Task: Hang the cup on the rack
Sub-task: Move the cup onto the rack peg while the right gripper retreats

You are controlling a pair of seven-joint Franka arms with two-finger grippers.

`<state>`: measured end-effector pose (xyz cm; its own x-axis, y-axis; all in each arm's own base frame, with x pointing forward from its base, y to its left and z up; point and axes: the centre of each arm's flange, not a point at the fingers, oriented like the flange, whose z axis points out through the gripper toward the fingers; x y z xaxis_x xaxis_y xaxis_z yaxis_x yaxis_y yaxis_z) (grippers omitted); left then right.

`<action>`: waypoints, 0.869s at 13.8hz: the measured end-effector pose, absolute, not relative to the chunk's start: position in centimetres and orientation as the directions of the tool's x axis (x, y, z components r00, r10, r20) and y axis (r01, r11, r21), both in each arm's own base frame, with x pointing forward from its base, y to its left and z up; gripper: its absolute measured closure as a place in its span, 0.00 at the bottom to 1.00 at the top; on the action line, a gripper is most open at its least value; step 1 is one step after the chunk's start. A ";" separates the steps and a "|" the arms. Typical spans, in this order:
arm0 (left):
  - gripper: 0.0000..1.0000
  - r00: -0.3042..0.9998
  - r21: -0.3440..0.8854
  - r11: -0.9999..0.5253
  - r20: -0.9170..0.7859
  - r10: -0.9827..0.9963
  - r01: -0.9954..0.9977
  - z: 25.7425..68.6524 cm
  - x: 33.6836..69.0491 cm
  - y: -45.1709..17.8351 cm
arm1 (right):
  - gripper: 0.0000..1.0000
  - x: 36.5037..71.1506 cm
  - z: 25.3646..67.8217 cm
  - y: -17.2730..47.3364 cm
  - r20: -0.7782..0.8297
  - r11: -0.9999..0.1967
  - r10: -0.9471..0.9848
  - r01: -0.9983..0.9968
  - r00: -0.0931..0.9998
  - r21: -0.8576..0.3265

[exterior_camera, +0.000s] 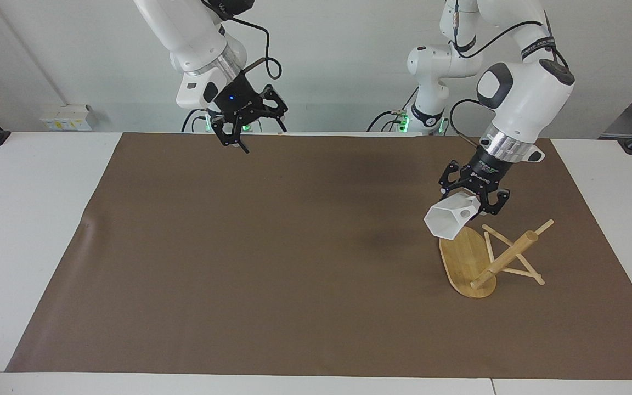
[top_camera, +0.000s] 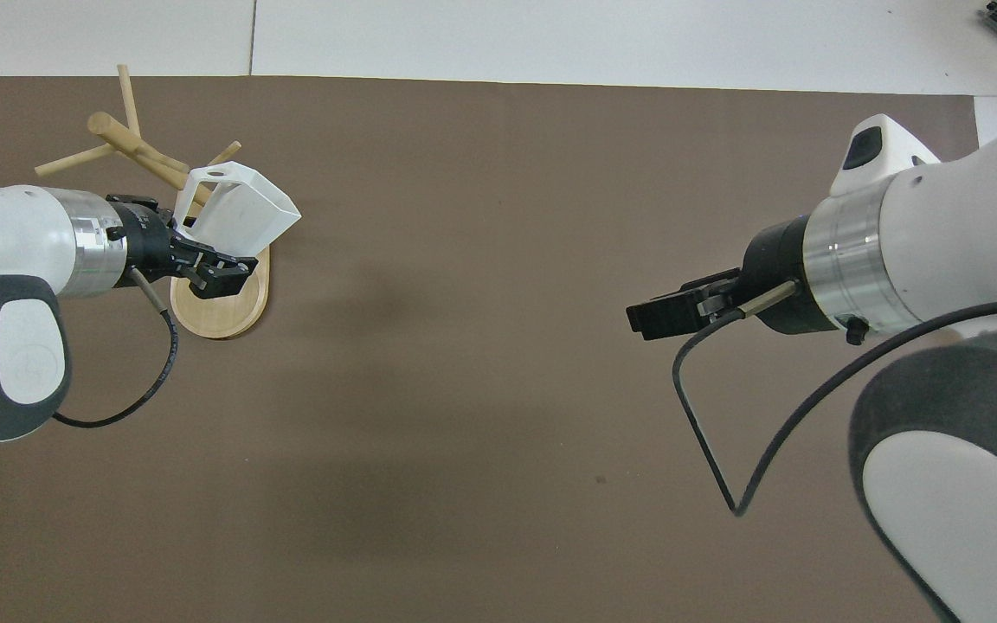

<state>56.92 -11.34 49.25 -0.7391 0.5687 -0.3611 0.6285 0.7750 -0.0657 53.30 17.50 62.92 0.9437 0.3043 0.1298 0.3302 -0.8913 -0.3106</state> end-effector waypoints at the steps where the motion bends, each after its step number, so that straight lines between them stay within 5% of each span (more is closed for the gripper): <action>1: 0.21 -0.750 -0.069 0.787 -0.364 0.553 0.614 49.0 57.1 -11.3 | 0.00 53.4 62.9 16.7 0.124 -0.897 0.315 0.337 0.941 -0.287; 12: 0.21 -0.805 -0.047 0.859 -0.378 0.457 0.509 48.3 58.3 -9.5 | 0.00 55.2 63.7 4.1 0.079 -0.943 0.333 0.332 0.940 0.016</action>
<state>58.30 -9.51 48.29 -0.8052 0.4566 -0.3783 0.5094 0.8592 -0.0473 55.21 4.11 63.75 0.9397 0.3326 0.0792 0.3324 -0.9430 0.0158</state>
